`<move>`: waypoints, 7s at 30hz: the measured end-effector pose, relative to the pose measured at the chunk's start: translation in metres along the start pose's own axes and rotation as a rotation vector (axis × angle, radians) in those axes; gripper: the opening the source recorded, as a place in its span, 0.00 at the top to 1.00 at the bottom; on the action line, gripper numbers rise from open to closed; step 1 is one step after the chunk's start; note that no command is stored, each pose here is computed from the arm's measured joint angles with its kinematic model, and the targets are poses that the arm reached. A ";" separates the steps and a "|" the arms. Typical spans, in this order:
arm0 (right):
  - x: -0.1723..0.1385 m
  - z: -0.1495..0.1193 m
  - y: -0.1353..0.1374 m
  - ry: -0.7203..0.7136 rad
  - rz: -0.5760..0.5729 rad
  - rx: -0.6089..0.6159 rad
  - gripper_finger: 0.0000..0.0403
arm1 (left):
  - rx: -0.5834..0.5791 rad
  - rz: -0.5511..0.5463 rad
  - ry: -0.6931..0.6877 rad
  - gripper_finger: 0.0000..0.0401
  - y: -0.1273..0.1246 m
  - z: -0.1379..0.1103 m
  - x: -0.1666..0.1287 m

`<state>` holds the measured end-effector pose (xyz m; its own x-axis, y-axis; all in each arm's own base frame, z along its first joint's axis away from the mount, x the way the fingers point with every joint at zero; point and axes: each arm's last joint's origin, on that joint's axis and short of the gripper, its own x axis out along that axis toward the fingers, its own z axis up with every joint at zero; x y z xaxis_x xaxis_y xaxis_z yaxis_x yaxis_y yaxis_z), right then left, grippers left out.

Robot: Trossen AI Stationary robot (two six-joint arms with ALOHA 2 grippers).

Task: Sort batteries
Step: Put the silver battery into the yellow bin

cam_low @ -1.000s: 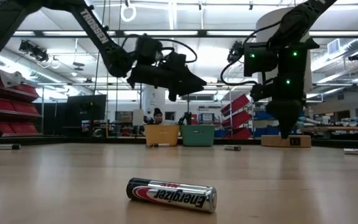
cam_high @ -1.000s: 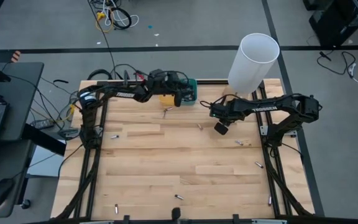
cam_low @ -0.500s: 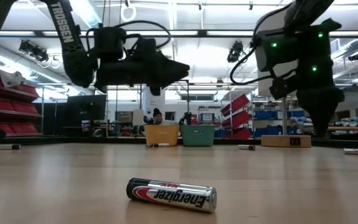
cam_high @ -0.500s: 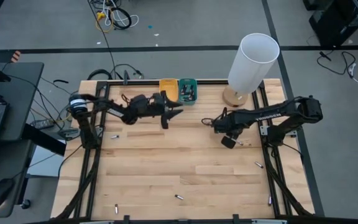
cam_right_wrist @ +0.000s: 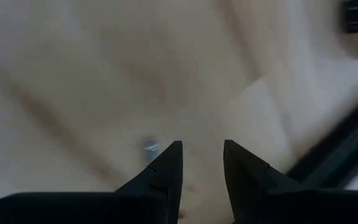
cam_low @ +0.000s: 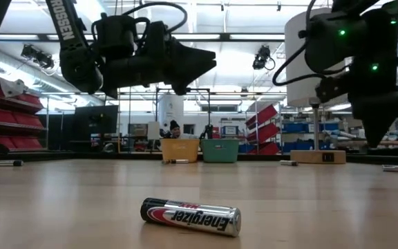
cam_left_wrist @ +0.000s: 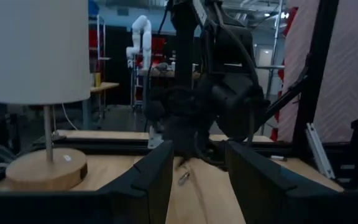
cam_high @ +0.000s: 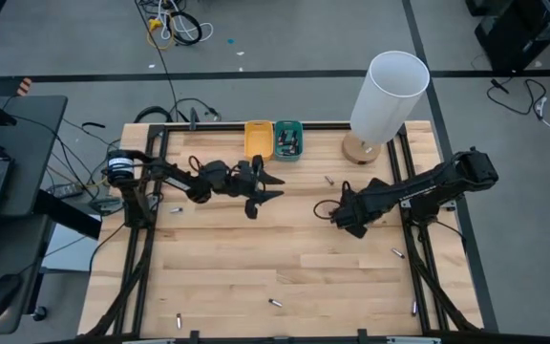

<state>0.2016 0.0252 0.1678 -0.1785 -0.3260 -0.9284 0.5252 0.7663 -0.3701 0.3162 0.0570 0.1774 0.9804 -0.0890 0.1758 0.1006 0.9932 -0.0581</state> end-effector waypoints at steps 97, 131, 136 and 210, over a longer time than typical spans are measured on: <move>0.050 0.054 -0.040 0.180 -0.192 -1.265 0.32 | -0.012 -0.018 0.407 0.60 0.065 -0.032 -0.037; 0.070 0.076 -0.073 0.139 -0.069 -1.254 0.13 | 0.115 0.292 0.450 0.60 0.055 0.022 -0.046; 0.076 0.093 -0.083 0.031 -0.112 -1.353 0.13 | 0.216 0.457 0.543 0.60 0.044 0.032 -0.071; -0.040 0.205 -0.123 -0.937 0.289 -0.506 0.54 | 0.251 0.569 0.397 0.60 0.029 0.051 -0.104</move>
<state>0.3140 -0.1696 0.2574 0.7104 -0.2245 -0.6671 0.0061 0.9497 -0.3131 0.2090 0.0991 0.2071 0.8617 0.4722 -0.1858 -0.4372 0.8767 0.2004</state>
